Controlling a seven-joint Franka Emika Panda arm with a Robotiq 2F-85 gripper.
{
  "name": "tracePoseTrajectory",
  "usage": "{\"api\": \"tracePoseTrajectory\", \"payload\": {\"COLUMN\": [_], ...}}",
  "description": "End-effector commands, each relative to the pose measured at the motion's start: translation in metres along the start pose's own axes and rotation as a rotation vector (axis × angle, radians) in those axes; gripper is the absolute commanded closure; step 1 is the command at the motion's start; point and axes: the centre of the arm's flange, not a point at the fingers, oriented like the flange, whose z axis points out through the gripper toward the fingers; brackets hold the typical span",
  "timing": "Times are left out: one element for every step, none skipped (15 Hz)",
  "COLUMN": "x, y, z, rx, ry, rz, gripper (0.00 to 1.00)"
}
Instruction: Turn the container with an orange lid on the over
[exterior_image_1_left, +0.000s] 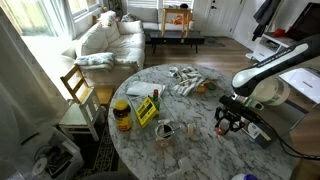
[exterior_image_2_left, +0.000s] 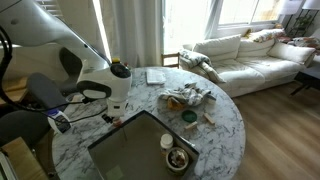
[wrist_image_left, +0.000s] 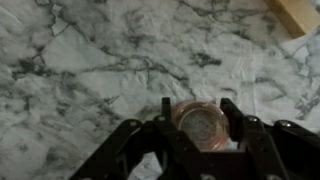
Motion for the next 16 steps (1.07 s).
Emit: {"api": "tracePoseTrajectory", "payload": {"x": [0.004, 0.002, -0.002, -0.008, -0.017, -0.026, -0.041, -0.057, -0.070, -0.084, -0.094, -0.104, -0.111, -0.116, -0.117, -0.117], "y": [-0.001, -0.001, -0.001, -0.001, -0.002, -0.003, -0.005, -0.008, -0.013, -0.018, -0.022, -0.025, -0.026, -0.026, -0.027, -0.028], "z": [0.006, 0.005, 0.003, 0.001, -0.001, -0.003, -0.004, -0.003, -0.001, 0.002, 0.006, 0.008, 0.012, 0.014, 0.016, 0.018], "rx": [-0.017, -0.019, -0.025, -0.031, -0.035, -0.037, -0.046, -0.042, -0.046, -0.046, -0.048, -0.047, -0.049, -0.050, -0.056, -0.065], "ry": [-0.052, -0.060, -0.059, -0.056, -0.041, -0.026, 0.020, 0.056, 0.101, 0.167, 0.221, 0.276, 0.327, 0.377, 0.427, 0.471], "rz": [0.005, 0.002, 0.001, -0.001, -0.001, -0.003, -0.002, -0.009, -0.014, -0.014, -0.016, -0.018, -0.017, -0.013, -0.010, -0.007], "gripper": [0.76, 0.76, 0.76, 0.76, 0.76, 0.76, 0.76, 0.76, 0.76, 0.76, 0.76, 0.76, 0.76, 0.76, 0.76, 0.76]}}
